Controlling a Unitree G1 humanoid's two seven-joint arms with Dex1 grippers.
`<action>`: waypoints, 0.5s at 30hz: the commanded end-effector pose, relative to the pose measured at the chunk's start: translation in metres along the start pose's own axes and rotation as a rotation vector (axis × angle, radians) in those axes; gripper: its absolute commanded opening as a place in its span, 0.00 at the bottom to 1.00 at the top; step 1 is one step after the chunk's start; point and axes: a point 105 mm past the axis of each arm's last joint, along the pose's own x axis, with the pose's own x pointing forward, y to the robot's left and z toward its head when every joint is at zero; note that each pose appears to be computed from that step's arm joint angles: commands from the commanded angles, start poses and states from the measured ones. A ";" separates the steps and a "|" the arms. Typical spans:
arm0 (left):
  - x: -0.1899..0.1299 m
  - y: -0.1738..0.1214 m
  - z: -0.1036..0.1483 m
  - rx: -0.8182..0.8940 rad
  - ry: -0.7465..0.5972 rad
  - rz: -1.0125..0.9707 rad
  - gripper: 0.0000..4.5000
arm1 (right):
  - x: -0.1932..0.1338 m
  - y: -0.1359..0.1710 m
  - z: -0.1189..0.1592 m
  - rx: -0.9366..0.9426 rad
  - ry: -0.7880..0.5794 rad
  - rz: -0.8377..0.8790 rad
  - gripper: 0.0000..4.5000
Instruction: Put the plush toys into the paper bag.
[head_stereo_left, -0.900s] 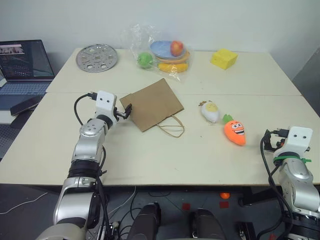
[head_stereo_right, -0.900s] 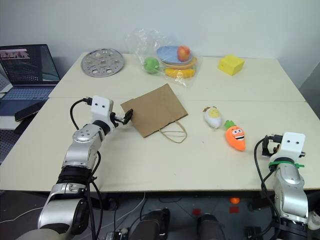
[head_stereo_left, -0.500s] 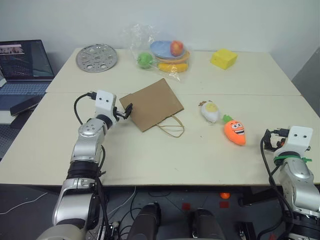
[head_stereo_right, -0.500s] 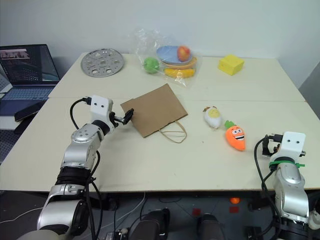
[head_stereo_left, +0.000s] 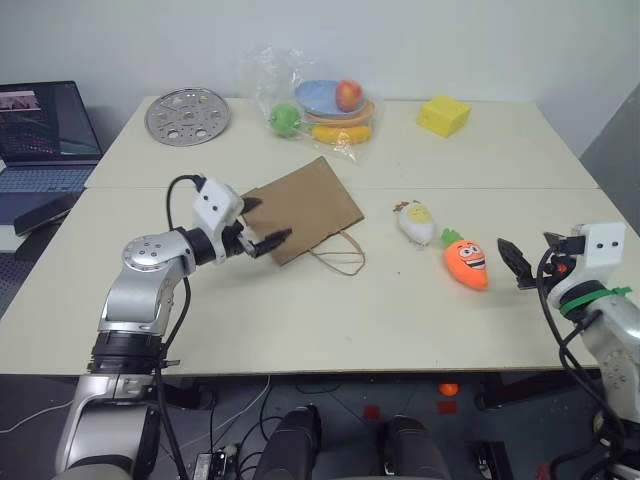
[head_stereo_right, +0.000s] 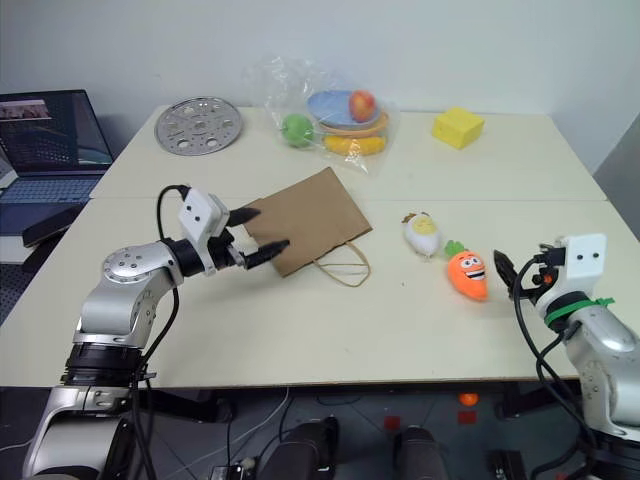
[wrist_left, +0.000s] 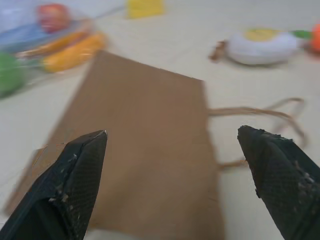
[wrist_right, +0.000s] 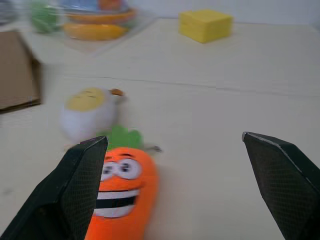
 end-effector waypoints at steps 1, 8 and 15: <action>0.005 -0.017 0.013 0.060 -0.010 -0.132 0.99 | -0.011 0.041 0.017 0.007 0.005 0.244 1.00; 0.051 -0.035 0.003 0.225 0.013 -0.192 0.99 | -0.010 0.088 0.020 -0.084 0.045 0.379 1.00; 0.083 -0.040 -0.003 0.241 0.001 -0.198 0.99 | -0.008 0.089 0.016 -0.018 0.016 0.302 1.00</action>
